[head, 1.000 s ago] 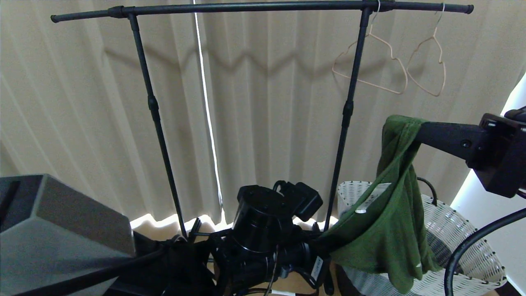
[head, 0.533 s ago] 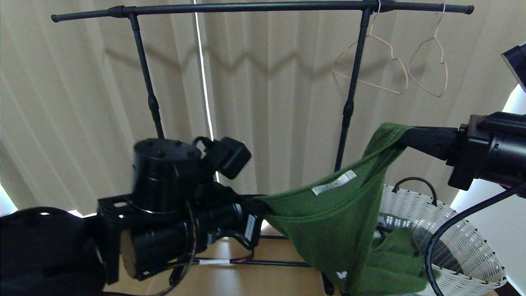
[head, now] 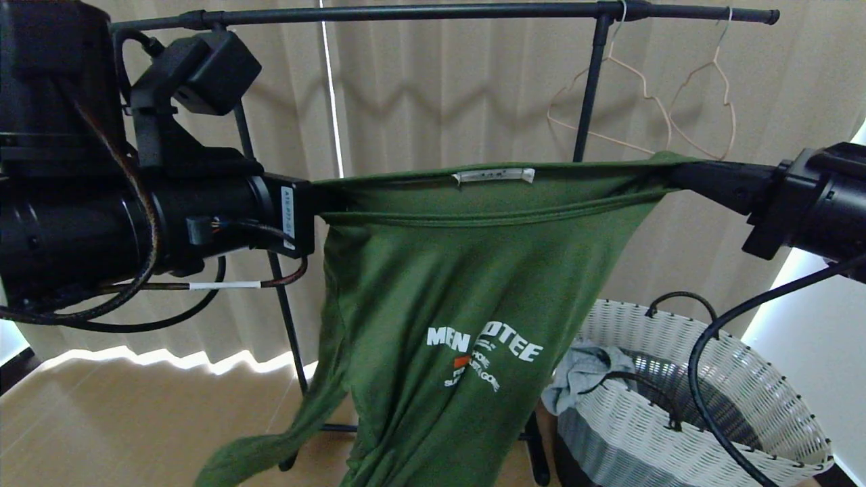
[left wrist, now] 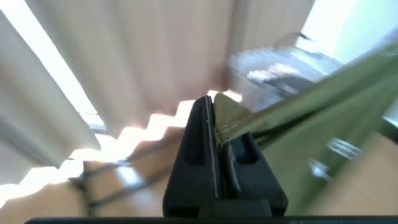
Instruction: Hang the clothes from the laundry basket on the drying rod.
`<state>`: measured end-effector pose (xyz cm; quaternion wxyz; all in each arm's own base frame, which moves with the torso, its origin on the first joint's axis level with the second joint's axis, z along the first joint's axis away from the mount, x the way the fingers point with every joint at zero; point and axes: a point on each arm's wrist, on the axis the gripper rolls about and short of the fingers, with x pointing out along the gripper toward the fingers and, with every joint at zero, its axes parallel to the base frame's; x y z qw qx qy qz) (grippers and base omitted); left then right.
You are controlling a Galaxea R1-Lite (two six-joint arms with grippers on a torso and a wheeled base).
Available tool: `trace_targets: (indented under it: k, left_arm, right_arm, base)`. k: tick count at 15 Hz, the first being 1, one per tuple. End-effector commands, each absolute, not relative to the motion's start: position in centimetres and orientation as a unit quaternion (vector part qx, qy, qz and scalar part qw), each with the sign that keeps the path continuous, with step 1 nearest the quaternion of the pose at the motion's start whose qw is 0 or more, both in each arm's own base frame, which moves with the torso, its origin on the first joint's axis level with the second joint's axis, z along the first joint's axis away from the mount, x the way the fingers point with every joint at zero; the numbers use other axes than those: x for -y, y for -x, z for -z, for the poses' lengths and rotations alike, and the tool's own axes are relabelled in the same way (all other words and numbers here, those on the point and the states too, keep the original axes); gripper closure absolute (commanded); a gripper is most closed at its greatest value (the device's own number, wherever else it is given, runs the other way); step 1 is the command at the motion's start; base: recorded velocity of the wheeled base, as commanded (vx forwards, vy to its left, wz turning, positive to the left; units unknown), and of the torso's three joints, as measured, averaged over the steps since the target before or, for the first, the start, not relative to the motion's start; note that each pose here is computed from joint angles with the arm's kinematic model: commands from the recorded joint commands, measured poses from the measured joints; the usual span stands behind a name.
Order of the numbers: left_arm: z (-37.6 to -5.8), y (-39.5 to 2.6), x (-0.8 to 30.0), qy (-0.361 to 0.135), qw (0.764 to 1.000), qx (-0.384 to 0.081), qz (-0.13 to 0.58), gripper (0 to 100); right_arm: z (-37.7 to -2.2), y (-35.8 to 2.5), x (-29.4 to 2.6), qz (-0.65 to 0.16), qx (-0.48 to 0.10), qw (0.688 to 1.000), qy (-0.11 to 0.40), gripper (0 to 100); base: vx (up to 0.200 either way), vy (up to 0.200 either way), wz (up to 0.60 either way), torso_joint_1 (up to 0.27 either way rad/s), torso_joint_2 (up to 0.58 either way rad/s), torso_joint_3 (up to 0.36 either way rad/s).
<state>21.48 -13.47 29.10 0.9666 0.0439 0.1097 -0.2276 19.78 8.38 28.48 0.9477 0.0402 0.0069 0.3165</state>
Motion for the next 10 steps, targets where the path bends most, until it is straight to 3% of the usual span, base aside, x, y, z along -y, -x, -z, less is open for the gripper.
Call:
trace_targets:
  k: [1,5,10]
  left_arm:
    - [-29.0,-22.2,13.4,-0.056,0.974,-0.110,0.192,100]
    - [-30.9,-21.6,14.3,-0.045,0.973,-0.081,0.211,100]
    - [-30.9,-21.8,14.7,-0.044,0.973,-0.081,0.212,100]
  right_arm:
    - [-28.1,-21.1,-8.5,-0.308,-0.011,0.951,-0.040,100]
    - [-28.9,-22.2,-8.0,-0.291,0.002,0.956,-0.041,100]
    - [-28.9,-22.9,-7.9,-0.284,0.000,0.958,-0.041,100]
  base:
    - [0.000,0.000,0.00,0.000,0.00,0.000]
    - [0.000,0.000,0.00,0.000,0.00,0.000]
    - [0.000,0.000,0.00,0.000,0.00,0.000]
